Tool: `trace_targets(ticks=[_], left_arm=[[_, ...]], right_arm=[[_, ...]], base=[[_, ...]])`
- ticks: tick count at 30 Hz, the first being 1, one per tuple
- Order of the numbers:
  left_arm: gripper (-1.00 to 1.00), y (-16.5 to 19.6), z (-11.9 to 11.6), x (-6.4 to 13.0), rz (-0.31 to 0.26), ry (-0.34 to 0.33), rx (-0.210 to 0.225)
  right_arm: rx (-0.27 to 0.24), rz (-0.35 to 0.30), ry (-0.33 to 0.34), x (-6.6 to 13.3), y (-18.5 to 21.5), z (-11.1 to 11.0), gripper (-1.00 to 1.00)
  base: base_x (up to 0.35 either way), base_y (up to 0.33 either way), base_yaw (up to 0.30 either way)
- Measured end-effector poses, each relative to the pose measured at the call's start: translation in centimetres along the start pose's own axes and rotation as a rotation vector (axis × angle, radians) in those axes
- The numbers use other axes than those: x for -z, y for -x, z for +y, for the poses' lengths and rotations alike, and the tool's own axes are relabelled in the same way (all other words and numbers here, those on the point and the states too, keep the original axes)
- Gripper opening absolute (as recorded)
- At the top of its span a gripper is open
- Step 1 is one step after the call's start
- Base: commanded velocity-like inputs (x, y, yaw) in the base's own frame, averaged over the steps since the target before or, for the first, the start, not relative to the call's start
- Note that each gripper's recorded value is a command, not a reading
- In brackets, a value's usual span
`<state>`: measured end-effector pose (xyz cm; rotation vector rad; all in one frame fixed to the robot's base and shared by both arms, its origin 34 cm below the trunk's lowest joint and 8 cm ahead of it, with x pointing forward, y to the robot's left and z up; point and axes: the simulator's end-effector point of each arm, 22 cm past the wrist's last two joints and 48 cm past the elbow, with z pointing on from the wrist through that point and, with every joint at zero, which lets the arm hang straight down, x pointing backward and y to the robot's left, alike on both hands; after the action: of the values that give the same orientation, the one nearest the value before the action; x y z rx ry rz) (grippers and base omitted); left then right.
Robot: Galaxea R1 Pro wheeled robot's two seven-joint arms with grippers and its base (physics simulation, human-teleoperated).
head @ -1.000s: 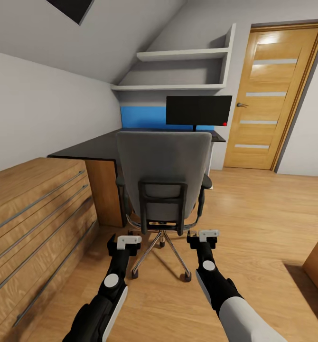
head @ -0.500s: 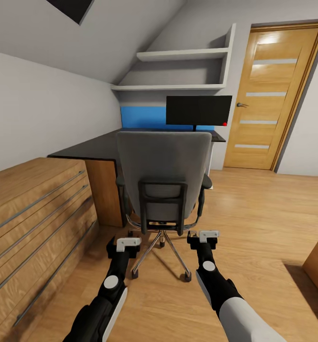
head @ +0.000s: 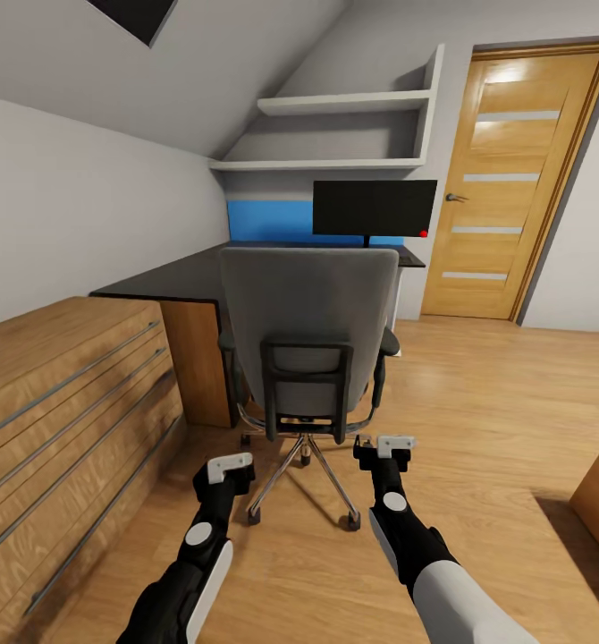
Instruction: In the bedroom, organize the workspace by keeping the computer under the desk, ensuring the monitor is on the desk, placing the keyboard on the desk next to the monitor, placing the mouse on the desk next to the keyboard, moving the folder from the swivel chair onto the desk next to the mouse, stacking the notebook on top of the folder with the pen on top of the notebook, and positioning the swivel chair next to the desk.
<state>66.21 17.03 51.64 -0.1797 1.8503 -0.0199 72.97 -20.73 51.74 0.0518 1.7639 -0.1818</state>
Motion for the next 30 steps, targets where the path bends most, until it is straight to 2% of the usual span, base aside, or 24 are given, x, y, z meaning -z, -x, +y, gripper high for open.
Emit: trace_targets(ticks=[9,22,30], left_arm=[[1.0,0.8,-0.2,0.0,-0.033,-0.009,0.007],[1.0,1.0,1.5,-0.2,-0.047,0.016,-0.001],[1.0,1.1,1.8,-0.2,-0.05,0.022,-0.004]], right_arm=[[0.0,0.006,0.003,0.2,-0.4,0.1,1.0],[0.005,0.021,0.006,1.0,-2.0,0.1,1.0],[0.024,0.018,-0.012,0.7,-2.2,-1.8,1.0]], base=[[0.008,0.0,0.0],[0.217,0.0,0.0],[0.086,0.019,0.0]])
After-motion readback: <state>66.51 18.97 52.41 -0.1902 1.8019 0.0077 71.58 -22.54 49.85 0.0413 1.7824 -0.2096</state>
